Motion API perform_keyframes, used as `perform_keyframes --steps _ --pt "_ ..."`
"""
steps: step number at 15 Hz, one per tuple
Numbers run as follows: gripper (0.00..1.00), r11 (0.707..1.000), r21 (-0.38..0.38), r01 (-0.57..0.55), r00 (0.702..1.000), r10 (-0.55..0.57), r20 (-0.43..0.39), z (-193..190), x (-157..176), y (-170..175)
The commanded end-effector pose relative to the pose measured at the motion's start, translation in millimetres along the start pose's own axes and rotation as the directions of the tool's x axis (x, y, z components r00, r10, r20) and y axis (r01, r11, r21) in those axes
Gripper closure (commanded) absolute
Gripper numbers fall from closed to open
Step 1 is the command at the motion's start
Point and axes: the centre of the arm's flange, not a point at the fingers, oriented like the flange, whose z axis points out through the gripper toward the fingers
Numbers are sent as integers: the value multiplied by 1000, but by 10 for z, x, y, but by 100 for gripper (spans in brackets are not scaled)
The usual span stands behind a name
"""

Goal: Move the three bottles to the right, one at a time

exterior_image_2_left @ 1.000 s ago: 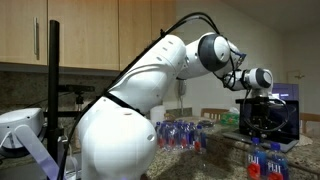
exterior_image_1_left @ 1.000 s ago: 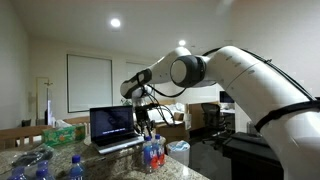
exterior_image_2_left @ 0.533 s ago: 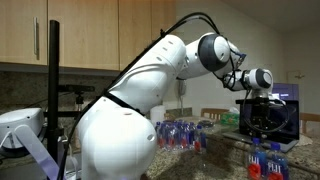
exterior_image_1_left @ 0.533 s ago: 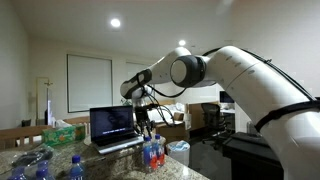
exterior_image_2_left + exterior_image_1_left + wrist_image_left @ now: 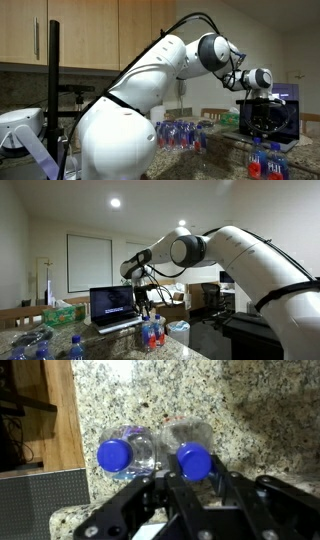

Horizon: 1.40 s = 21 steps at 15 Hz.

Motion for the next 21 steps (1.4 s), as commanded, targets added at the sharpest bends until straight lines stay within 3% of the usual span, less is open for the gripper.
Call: perform_keyframes --steps 1,2,3,9,11,17,21 --pt "86 1000 26 -8 1000 8 -17 41 -120 -9" --pt "51 1000 27 -5 1000 6 -16 40 -120 -15" --pt "40 1000 28 -4 1000 5 -16 39 -121 -19" --pt "4 999 35 4 999 -3 -33 36 -142 -58" --pt "0 999 37 5 999 -4 -40 40 -141 -70" --pt "0 999 37 9 999 -7 -50 0 -140 -100" --pt "0 999 39 23 995 -19 -95 -216 -255 -178"
